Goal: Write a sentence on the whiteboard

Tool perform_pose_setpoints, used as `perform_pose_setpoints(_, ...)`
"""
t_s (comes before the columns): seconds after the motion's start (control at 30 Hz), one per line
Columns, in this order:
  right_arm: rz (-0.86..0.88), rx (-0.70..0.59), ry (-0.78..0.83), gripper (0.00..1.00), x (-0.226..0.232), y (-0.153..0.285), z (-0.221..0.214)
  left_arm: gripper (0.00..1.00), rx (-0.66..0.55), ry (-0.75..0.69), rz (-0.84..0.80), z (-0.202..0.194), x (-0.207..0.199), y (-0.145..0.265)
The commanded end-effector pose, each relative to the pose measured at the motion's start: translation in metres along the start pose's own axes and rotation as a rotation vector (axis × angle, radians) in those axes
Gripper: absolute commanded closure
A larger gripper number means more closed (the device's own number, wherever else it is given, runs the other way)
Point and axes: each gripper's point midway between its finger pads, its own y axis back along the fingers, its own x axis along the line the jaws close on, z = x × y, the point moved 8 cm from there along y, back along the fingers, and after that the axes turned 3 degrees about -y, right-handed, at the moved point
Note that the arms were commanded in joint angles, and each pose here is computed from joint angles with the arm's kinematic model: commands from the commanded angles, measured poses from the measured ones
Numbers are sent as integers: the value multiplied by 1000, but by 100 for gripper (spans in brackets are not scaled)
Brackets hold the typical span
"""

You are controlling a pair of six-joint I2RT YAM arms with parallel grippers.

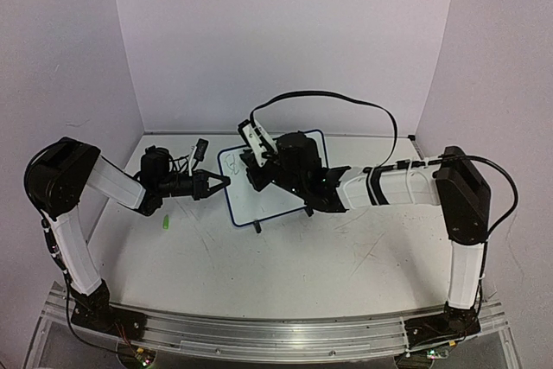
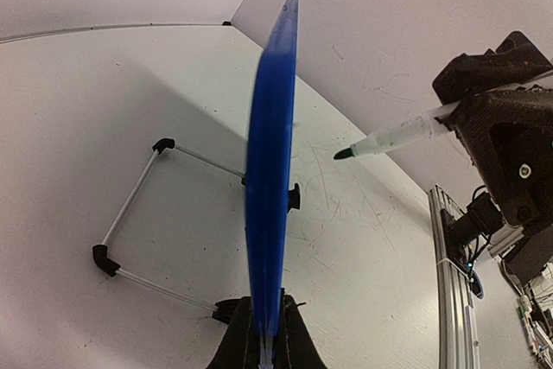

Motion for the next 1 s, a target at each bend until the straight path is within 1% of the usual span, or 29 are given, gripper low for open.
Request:
perform_pose_setpoints(0.0, -17, -77, -20, 100, -4, 1, 26, 100, -9, -53, 25, 9, -1, -1)
perform_pose_setpoints(0.17, -7, -70, -16, 100, -3, -14, 22, 100, -8, -52, 25, 9, -1, 0)
perform_pose_setpoints(0.97, -56, -50, -6, 100, -10, -26, 18, 100, -4, -55, 28, 9, -1, -1)
